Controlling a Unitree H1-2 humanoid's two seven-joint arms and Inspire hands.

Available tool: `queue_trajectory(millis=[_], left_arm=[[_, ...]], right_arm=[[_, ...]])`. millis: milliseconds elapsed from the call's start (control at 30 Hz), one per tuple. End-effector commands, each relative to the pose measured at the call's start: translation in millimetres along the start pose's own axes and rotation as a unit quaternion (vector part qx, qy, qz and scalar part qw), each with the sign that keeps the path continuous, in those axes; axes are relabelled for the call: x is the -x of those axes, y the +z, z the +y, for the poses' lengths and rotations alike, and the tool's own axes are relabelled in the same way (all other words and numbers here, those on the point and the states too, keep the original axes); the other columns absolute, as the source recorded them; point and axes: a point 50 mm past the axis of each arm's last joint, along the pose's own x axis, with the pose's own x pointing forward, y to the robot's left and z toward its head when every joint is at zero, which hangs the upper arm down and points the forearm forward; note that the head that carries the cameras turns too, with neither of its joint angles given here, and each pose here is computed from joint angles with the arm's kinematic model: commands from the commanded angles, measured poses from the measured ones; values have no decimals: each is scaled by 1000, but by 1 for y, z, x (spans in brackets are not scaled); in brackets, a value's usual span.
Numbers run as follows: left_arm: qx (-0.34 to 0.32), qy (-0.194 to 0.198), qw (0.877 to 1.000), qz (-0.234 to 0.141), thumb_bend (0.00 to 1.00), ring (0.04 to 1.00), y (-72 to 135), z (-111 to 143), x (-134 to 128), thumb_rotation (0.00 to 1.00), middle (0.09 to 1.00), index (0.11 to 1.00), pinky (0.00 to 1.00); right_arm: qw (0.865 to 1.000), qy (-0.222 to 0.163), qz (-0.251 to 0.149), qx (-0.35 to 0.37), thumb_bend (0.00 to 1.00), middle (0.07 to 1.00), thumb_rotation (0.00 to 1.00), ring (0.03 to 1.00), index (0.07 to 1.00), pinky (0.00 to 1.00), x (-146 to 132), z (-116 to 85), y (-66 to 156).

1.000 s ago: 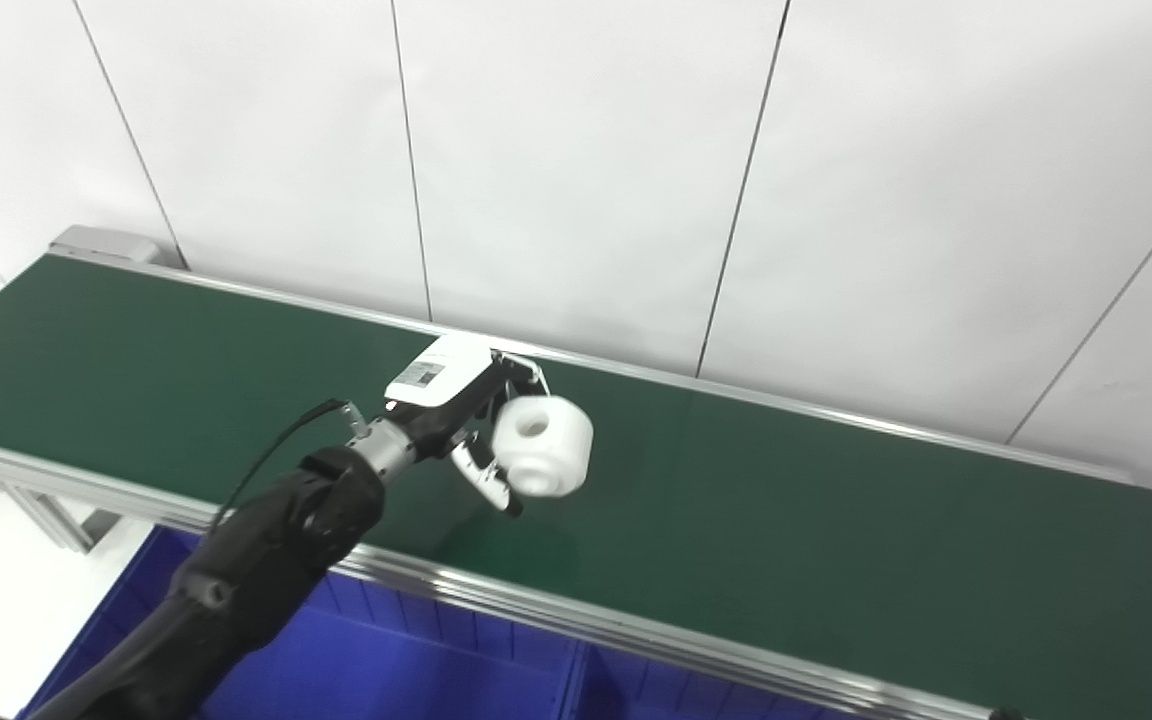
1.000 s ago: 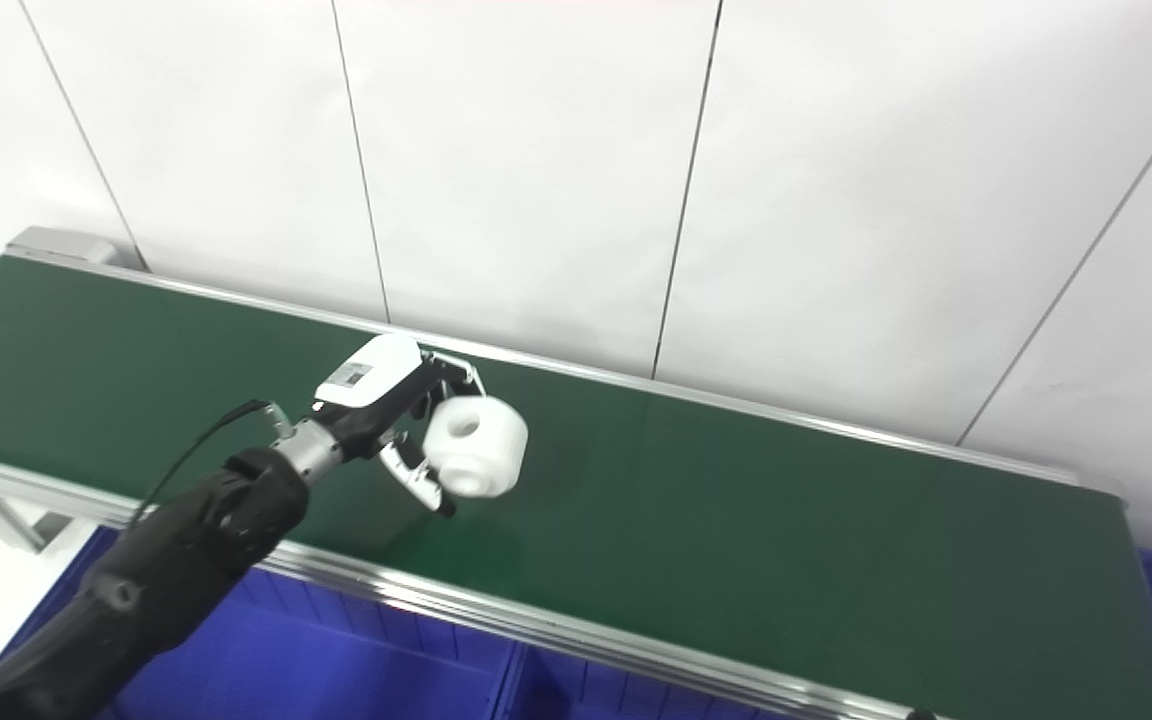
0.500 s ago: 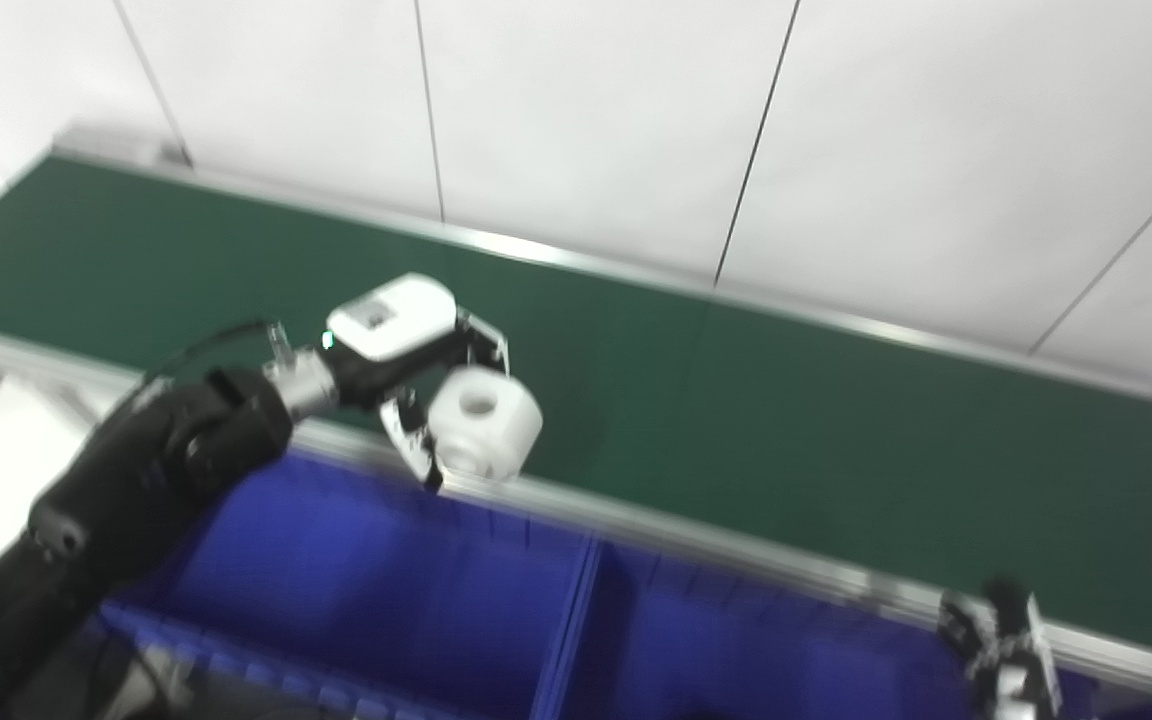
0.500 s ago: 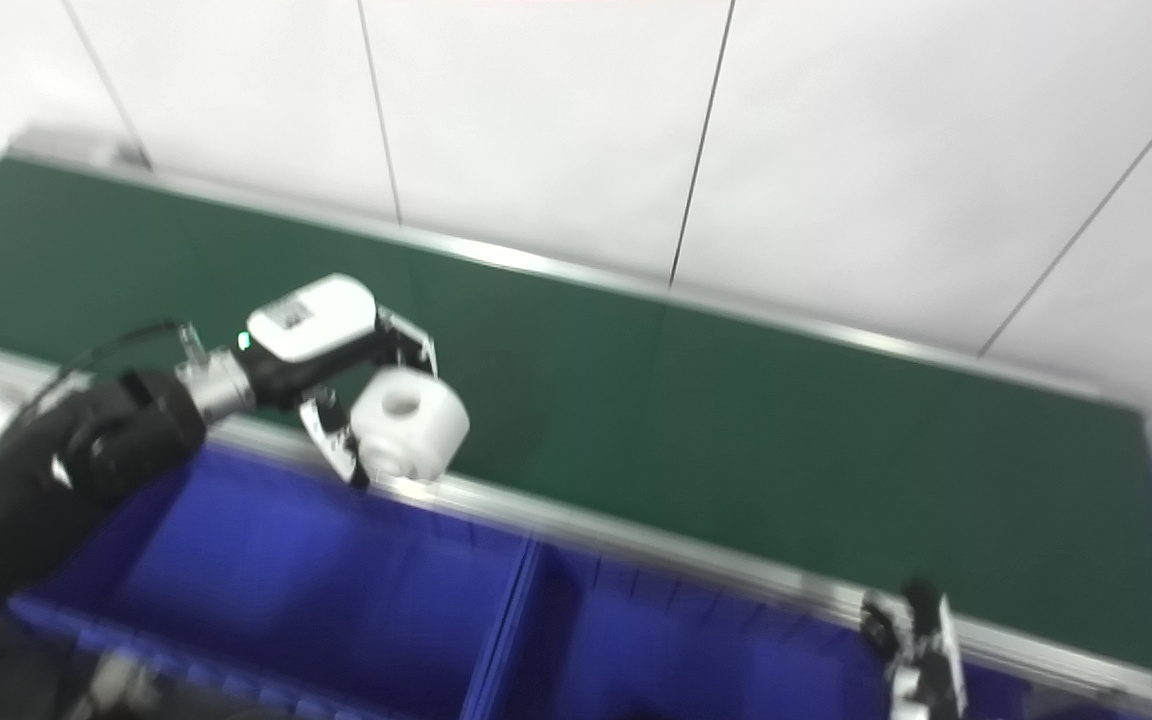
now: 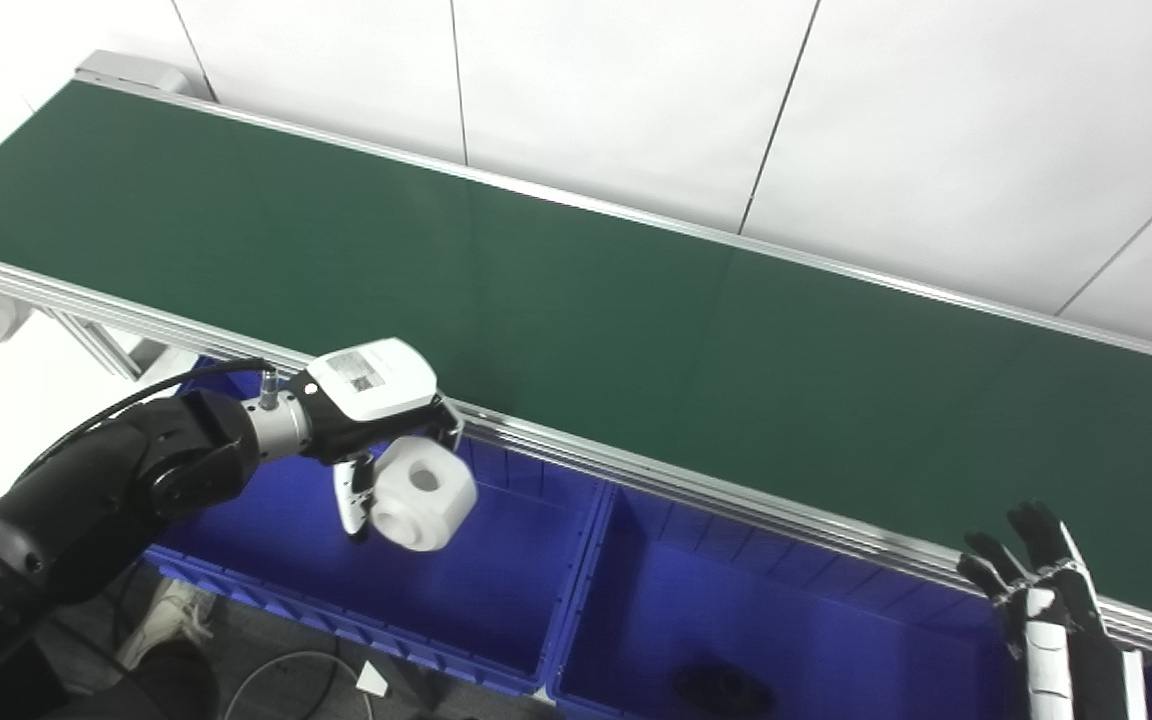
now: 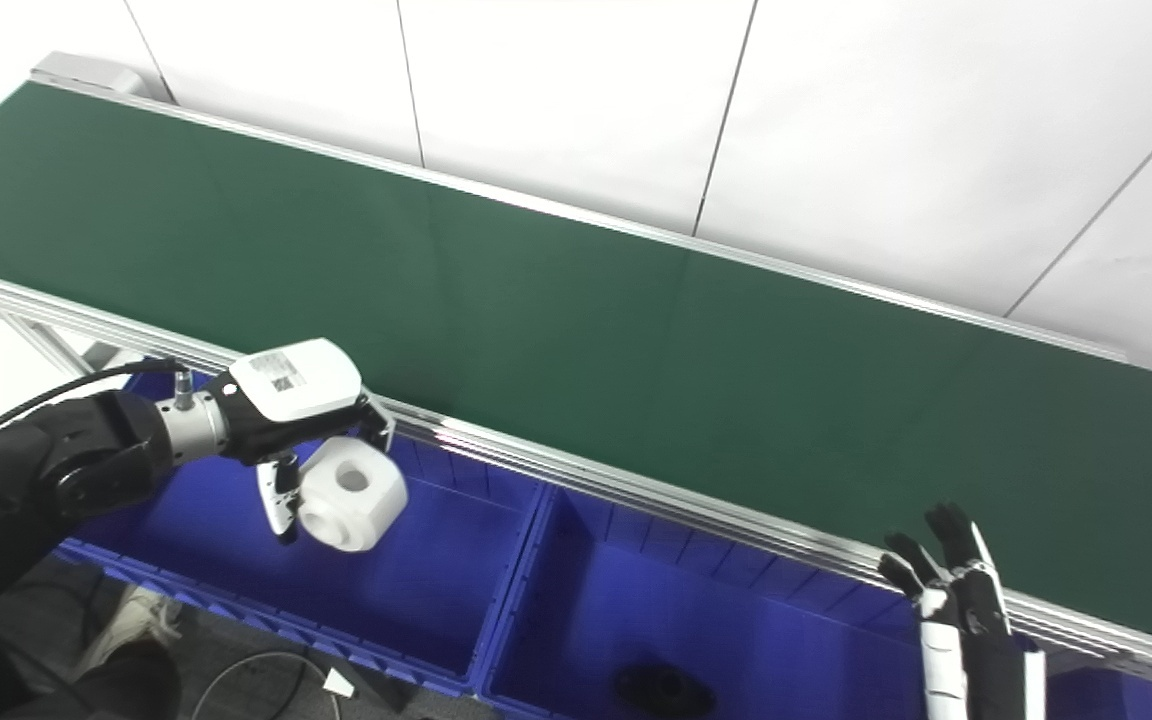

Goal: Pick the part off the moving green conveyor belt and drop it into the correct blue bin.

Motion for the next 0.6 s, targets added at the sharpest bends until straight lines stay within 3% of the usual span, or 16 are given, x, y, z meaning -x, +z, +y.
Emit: queue_trajectory(millis=[0, 200, 233, 267, 300, 333, 367, 467, 567], left_arm=[[-21, 1, 1000, -8, 522, 423, -11, 10, 2, 0, 457, 514, 437], [-19, -31, 999, 0, 520, 483, -25, -4, 0, 0, 470, 518, 510], [-23, -33, 999, 10, 683, 542, -25, -5, 2, 241, 560, 592, 543], [-26, -33, 999, 16, 778, 592, -25, -5, 3, 384, 625, 645, 568], [-30, -35, 998, 33, 788, 597, -23, -2, 7, 398, 632, 650, 571], [-33, -37, 998, 44, 828, 680, -21, 0, 10, 490, 705, 724, 625], [-32, -38, 997, 55, 841, 708, -20, 3, 14, 521, 730, 749, 644], [-20, -29, 997, 67, 817, 749, -17, 10, 22, 645, 773, 784, 681], [14, 22, 998, 54, 798, 739, -6, 25, 31, 651, 766, 770, 665]], right_arm=[[999, -2, -34, 1, 659, 894, 768, 809, 900, 751, -3, -1, 9], [999, -6, -36, 12, 669, 893, 778, 804, 894, 749, -4, 2, 8], [999, -5, -37, 14, 671, 896, 780, 805, 895, 748, -3, 3, 7], [999, -4, -37, 14, 675, 897, 782, 804, 895, 746, -3, 4, 6], [999, -5, -39, 15, 675, 897, 782, 804, 895, 746, -2, 6, 5], [999, -5, -40, 15, 675, 901, 781, 806, 897, 747, -2, 7, 4], [999, -6, -40, 15, 675, 902, 780, 807, 898, 747, -1, 9, 2], [999, -6, -39, 17, 645, 911, 785, 814, 904, 756, 1, 11, 0], [999, -5, -39, 11, 636, 921, 777, 828, 907, 764, 4, 13, 0]])
